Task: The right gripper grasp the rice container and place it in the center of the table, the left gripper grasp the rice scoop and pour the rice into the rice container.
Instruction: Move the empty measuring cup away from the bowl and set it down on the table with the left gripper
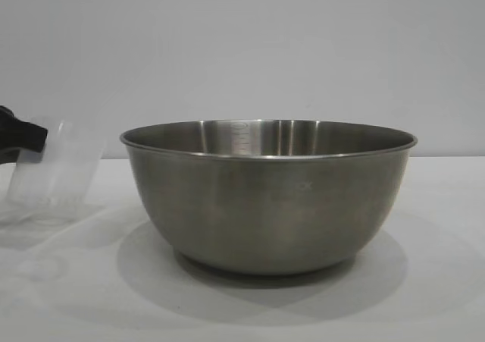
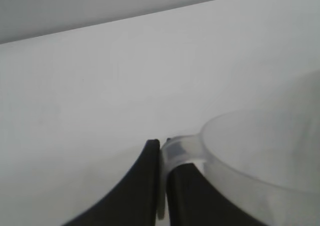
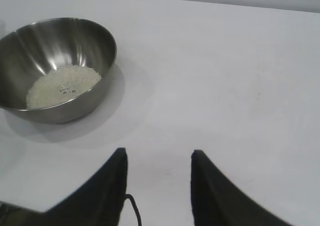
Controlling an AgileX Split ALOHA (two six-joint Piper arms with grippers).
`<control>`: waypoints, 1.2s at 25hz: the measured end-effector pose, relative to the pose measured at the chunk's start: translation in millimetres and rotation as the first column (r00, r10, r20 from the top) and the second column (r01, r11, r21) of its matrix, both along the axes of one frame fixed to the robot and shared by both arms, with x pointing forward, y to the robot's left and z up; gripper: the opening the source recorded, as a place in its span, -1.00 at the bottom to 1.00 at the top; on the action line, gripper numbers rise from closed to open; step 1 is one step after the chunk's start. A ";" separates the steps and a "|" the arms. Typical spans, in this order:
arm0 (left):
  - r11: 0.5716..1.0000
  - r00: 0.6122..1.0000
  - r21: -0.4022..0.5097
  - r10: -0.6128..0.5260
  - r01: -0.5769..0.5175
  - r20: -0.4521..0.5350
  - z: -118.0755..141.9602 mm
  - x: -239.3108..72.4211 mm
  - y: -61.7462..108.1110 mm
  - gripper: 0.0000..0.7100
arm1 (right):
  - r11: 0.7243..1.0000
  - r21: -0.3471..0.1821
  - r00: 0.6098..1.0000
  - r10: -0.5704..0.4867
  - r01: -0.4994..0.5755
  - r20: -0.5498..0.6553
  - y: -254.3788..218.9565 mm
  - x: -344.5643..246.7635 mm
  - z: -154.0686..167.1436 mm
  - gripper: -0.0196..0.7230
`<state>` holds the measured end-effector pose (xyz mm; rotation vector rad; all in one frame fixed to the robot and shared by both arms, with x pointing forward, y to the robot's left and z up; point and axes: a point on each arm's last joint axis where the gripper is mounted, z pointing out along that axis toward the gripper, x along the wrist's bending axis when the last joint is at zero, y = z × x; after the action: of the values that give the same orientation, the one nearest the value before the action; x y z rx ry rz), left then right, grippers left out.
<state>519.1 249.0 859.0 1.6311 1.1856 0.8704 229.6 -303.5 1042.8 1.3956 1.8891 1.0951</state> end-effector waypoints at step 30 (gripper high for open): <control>0.946 0.947 -0.060 0.315 -0.319 -0.066 4.0 -24.7 51.8 -0.55 | 1.000 0.000 1.000 0.000 0.000 0.000 0.0 0.0 0.0 -0.25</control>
<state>494.4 300.8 863.0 1.4369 1.5302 0.9753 229.6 -303.5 1042.8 1.3956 1.8891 1.0951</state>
